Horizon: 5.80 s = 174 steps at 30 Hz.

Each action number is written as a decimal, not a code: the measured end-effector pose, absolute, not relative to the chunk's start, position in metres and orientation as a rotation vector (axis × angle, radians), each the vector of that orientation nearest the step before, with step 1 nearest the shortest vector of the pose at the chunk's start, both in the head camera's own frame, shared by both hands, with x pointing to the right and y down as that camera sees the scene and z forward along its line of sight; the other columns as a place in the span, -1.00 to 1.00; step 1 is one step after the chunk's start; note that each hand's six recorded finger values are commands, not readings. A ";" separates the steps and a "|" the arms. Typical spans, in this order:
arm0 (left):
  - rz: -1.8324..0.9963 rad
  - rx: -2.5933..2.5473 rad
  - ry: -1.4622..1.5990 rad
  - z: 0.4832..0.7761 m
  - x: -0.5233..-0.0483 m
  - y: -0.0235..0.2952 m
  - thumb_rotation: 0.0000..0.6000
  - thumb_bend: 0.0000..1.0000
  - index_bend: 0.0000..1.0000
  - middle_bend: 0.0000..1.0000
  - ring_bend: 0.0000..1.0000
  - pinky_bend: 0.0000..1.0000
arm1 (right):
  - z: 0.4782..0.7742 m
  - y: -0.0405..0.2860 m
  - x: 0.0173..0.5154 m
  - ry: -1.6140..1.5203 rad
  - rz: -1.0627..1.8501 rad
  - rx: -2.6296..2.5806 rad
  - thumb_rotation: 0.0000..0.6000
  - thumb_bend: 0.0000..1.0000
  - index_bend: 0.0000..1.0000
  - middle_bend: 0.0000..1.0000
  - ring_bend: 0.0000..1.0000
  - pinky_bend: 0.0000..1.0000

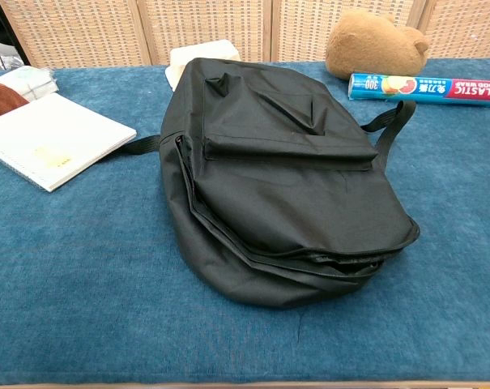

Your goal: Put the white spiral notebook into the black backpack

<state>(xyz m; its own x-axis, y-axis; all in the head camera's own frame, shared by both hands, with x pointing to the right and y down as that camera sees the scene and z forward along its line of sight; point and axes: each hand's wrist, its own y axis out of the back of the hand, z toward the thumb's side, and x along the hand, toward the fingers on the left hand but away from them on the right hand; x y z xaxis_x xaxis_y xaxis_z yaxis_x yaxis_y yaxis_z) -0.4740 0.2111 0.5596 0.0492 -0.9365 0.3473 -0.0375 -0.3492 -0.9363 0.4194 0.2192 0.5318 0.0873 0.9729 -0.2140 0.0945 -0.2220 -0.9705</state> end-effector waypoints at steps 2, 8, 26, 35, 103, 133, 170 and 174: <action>-1.417 -1.518 1.016 0.561 -0.474 0.211 1.00 -0.97 -1.00 -1.00 -1.00 -1.00 | 0.532 0.219 0.420 -1.118 1.260 -1.483 1.00 -1.00 -1.00 -1.00 -1.00 -1.00; -1.404 -1.523 0.972 0.573 -0.472 0.206 1.00 -0.97 -1.00 -1.00 -1.00 -1.00 | 0.532 0.219 0.422 -1.143 1.276 -1.485 1.00 -1.00 -1.00 -1.00 -1.00 -1.00; -1.324 -1.506 0.735 0.676 -0.484 0.148 1.00 -0.97 -1.00 -1.00 -1.00 -1.00 | 0.534 0.213 0.432 -1.191 1.320 -1.482 1.00 -1.00 -1.00 -1.00 -1.00 -1.00; -1.309 -1.579 0.692 0.720 -0.446 0.131 1.00 -0.97 -1.00 -1.00 -1.00 -1.00 | 0.536 0.211 0.434 -1.194 1.330 -1.483 1.00 -1.00 -1.00 -1.00 -1.00 -1.00; -1.373 -1.488 0.587 0.748 -0.411 0.088 1.00 0.22 0.14 0.09 -0.19 0.04 | 0.529 0.216 0.429 -1.203 1.317 -1.537 1.00 -1.00 -1.00 -1.00 -1.00 -1.00; -0.954 -1.315 0.798 0.636 -0.402 0.036 1.00 0.24 0.43 0.31 -0.01 0.20 | 0.585 0.218 0.371 -0.607 1.193 -2.091 1.00 -1.00 -0.82 -0.93 -1.00 -1.00; -0.800 -1.283 0.874 0.554 -0.393 0.029 1.00 0.22 0.45 0.31 -0.01 0.20 | 0.656 0.201 0.141 -0.407 0.860 -2.322 1.00 -1.00 -0.67 -0.85 -0.99 -1.00; -0.805 -1.287 0.879 0.554 -0.397 0.029 1.00 0.22 0.45 0.31 -0.01 0.20 | 0.663 0.198 0.139 -0.412 0.880 -2.309 1.00 -1.00 -0.65 -0.84 -0.97 -1.00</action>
<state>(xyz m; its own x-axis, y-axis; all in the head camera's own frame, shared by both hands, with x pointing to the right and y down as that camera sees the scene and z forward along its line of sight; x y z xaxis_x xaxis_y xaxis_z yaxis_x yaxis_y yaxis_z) -0.3966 0.0294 0.5540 0.4543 -0.8858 -0.0946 0.0168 0.1147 -0.9933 0.1387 0.1976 0.6631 0.7286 0.4822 -0.4864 0.0646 -0.7554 -0.6521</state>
